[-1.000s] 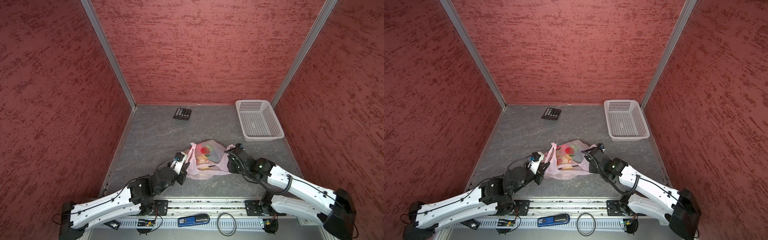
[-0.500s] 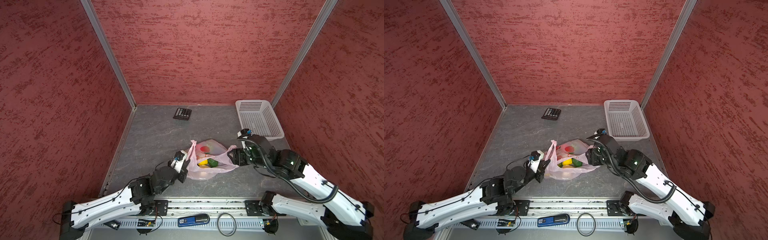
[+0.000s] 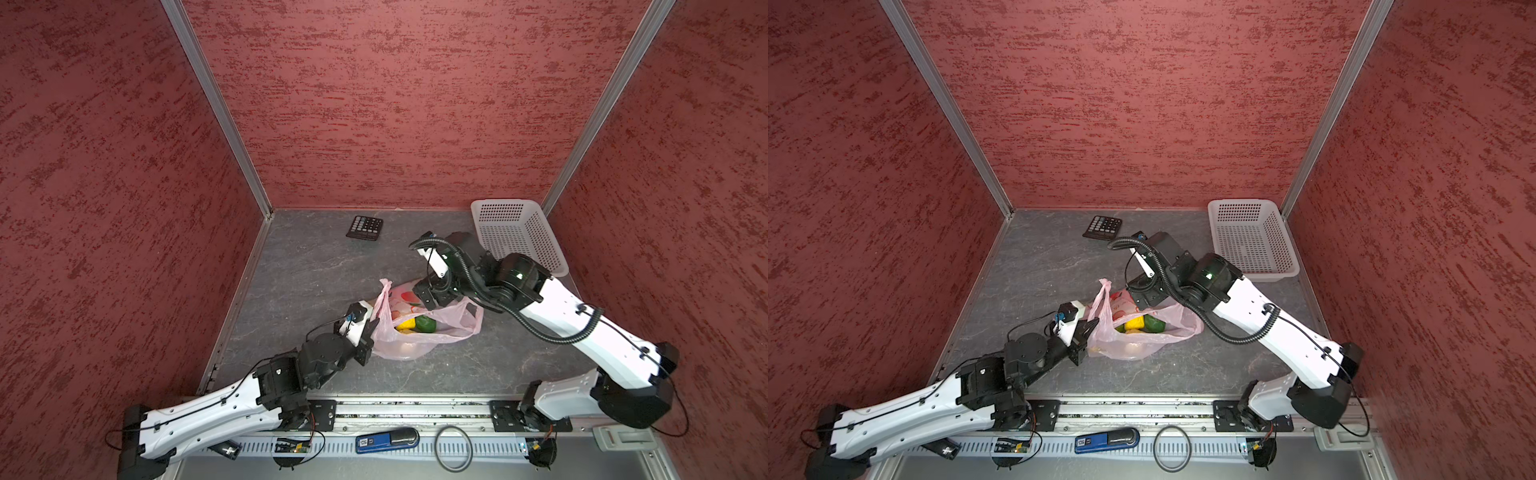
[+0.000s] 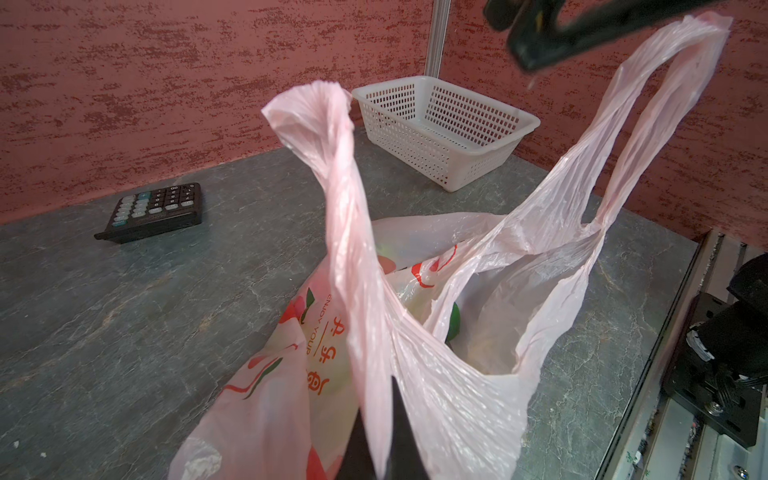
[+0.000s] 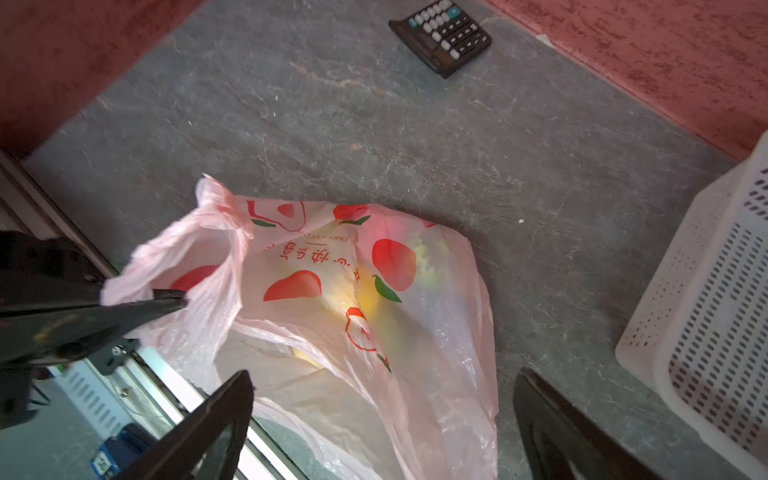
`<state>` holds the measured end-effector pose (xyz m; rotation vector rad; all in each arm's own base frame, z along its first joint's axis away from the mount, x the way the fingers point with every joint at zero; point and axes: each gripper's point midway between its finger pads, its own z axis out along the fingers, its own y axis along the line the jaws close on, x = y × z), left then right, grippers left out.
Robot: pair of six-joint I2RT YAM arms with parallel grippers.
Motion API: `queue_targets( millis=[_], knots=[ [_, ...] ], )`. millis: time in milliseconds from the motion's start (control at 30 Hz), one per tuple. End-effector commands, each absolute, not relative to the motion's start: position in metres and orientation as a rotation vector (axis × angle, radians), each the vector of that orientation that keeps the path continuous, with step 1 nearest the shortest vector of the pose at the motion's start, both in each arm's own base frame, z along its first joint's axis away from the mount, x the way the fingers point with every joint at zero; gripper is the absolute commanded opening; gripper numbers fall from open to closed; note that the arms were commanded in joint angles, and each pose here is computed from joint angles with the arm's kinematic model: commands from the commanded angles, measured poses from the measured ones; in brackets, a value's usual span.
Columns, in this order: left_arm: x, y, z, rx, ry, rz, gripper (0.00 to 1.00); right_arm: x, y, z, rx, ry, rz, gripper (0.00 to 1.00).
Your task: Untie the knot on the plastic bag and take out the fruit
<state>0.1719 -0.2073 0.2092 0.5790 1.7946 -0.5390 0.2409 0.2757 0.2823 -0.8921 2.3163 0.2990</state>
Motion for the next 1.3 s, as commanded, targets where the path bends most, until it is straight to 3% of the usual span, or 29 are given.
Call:
queue_targets(
  millis=[0,433,533,567,633,700,967,1267],
  knots=[
    [0.172,-0.206,0.216,0.566,1.774,-0.551,0.0,0.232,0.288,0.251,-1.107,2.291,0.295,0.98],
    [0.171,-0.208,0.215,0.565,1.766,-0.568,0.0,0.236,0.316,0.175,-1.236,2.3,0.335,0.98],
    [0.17,-0.208,0.213,0.566,1.77,-0.573,0.0,0.248,0.324,0.159,-1.217,2.292,0.307,0.92],
    [0.17,-0.207,0.213,0.563,1.771,-0.577,0.0,0.253,0.325,0.152,-1.204,2.294,0.285,0.83],
    [0.169,-0.207,0.214,0.556,1.767,-0.585,0.0,0.265,0.321,0.145,-1.147,2.298,0.231,0.37],
    [0.169,-0.208,0.215,0.561,1.762,-0.588,0.0,0.277,0.312,0.144,-1.05,2.328,0.233,0.0],
    [0.172,-0.215,0.22,0.608,1.742,-0.555,0.0,0.322,0.221,0.179,-0.568,2.375,0.037,0.0],
    [0.185,-0.218,0.226,0.639,1.761,-0.487,0.03,0.326,0.129,0.199,-0.198,2.42,-0.071,0.0]
  ],
)
